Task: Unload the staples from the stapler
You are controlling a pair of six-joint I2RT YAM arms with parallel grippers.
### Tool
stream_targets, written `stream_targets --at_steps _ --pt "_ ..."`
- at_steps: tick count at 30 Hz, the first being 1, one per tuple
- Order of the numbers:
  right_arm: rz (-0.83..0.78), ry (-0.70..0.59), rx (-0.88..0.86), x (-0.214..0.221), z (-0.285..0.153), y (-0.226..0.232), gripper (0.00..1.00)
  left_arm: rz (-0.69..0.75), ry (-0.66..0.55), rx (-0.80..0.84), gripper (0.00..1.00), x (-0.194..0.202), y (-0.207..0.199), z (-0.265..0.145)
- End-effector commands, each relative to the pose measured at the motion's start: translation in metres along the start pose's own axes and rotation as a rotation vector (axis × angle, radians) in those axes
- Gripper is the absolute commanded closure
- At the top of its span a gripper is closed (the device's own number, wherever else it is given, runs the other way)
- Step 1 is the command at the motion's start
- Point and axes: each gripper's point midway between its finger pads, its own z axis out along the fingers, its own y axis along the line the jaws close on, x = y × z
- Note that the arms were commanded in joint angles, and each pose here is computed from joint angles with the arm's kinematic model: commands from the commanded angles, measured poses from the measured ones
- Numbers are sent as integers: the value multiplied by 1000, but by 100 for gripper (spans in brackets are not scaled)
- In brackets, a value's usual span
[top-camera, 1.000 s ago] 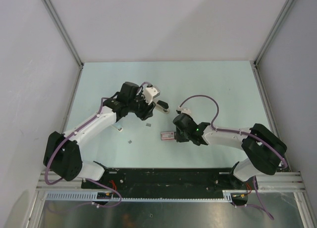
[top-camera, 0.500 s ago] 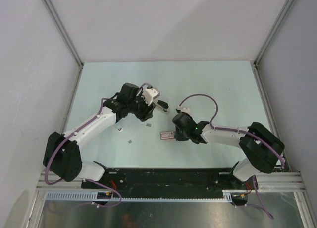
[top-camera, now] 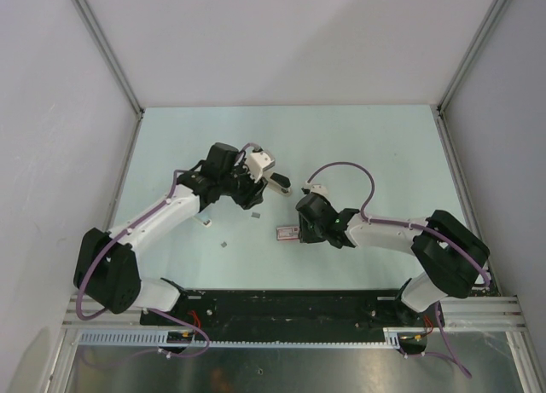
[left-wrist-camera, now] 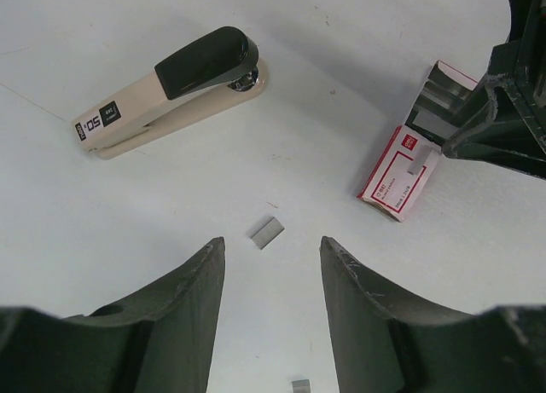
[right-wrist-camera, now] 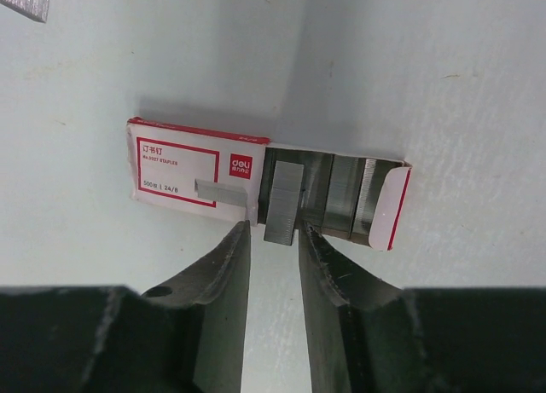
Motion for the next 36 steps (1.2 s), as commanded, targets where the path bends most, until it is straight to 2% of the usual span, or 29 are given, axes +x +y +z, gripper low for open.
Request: stream_targets --at_steps 1,7,18,27,36 --pt "2 -17 4 -9 -1 5 67 20 -41 21 46 -6 -5 -8" --pt "1 -37 10 -12 -6 5 67 19 -37 24 46 -4 -6 -8" --pt "1 -131 -21 -28 -40 16 71 24 -46 21 46 -6 -6 -11" --pt "-14 -96 -10 -17 -37 8 94 25 -48 17 45 -7 -6 -12" --pt "-24 -14 -40 -1 -24 7 98 28 -45 14 45 -7 -5 -12"
